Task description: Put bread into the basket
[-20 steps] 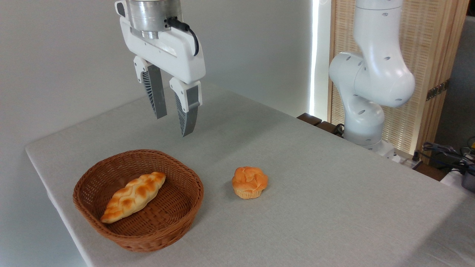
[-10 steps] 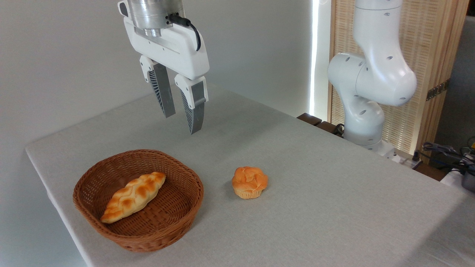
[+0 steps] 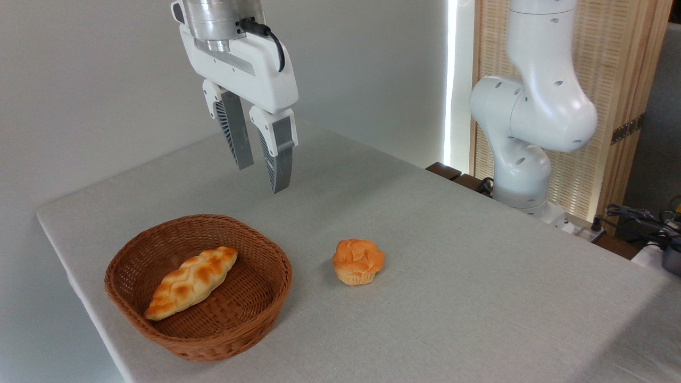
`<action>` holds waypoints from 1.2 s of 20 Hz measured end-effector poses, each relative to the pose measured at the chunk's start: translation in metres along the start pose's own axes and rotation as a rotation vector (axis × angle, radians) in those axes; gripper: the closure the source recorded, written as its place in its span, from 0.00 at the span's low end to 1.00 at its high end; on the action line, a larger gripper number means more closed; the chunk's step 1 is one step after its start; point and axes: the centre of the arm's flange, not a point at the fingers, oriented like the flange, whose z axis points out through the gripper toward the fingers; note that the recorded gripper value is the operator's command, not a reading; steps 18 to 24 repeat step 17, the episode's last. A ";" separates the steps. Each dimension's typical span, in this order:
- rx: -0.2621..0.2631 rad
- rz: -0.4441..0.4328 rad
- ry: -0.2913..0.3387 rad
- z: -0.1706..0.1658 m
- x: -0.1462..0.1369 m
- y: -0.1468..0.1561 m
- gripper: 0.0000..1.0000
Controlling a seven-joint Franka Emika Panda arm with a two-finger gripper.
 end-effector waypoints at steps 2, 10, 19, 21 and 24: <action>0.000 -0.001 0.000 0.000 0.000 -0.001 0.00; 0.021 -0.027 0.013 -0.012 -0.010 -0.014 0.00; 0.034 -0.018 -0.003 -0.009 -0.008 -0.013 0.00; 0.034 -0.018 -0.003 -0.009 -0.008 -0.013 0.00; 0.034 -0.018 -0.003 -0.009 -0.008 -0.013 0.00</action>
